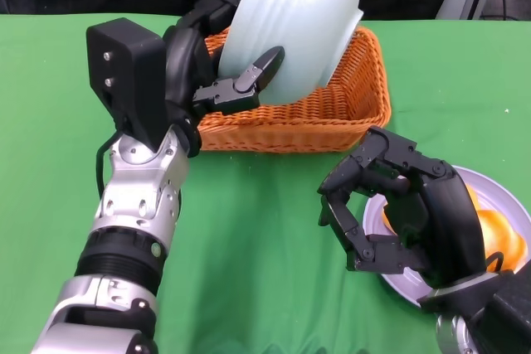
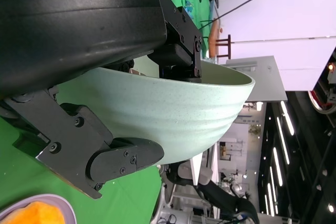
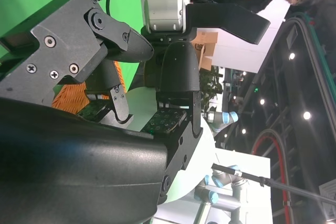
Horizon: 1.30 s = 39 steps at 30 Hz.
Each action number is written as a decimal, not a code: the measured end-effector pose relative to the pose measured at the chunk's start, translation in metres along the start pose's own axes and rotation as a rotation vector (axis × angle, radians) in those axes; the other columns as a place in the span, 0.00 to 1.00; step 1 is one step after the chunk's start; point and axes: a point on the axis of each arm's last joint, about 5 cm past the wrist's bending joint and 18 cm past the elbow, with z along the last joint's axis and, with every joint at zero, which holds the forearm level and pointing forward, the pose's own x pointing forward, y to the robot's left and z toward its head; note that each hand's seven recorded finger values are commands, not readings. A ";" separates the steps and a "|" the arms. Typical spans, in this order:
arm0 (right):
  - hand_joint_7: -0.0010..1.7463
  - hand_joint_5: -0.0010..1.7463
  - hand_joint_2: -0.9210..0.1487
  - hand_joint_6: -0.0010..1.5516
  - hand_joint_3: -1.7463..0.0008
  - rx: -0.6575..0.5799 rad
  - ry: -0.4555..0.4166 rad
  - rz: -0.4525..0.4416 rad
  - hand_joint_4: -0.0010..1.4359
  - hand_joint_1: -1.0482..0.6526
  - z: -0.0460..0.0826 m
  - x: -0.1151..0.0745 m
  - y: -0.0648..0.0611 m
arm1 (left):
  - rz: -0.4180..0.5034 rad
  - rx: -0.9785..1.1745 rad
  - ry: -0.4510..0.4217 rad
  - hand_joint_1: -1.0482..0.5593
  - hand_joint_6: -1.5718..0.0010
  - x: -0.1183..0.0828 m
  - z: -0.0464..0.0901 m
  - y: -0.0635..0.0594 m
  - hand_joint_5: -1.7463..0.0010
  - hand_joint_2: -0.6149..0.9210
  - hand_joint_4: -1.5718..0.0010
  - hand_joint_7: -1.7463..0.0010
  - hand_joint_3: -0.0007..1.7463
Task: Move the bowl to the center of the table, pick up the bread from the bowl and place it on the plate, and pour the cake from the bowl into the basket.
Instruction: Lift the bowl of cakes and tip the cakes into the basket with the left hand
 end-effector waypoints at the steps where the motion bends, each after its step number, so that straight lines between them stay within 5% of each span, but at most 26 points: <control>1: 0.73 0.88 0.43 0.46 0.39 0.001 0.000 0.001 0.56 0.55 0.000 0.000 0.000 | 0.000 -0.027 0.011 0.61 0.51 0.000 0.000 0.000 0.08 0.79 0.48 0.18 0.65; 8: 0.73 0.88 0.45 0.46 0.37 0.009 0.000 0.019 0.55 0.54 0.000 0.000 0.004 | -0.018 -0.176 0.090 0.61 0.48 0.001 -0.004 -0.002 0.14 0.81 0.43 0.21 0.62; 39: 0.74 0.88 0.40 0.45 0.44 0.034 0.013 0.033 0.56 0.53 -0.004 0.000 0.007 | -0.104 -0.223 0.080 0.61 0.47 0.016 0.007 -0.009 0.09 0.80 0.47 0.21 0.62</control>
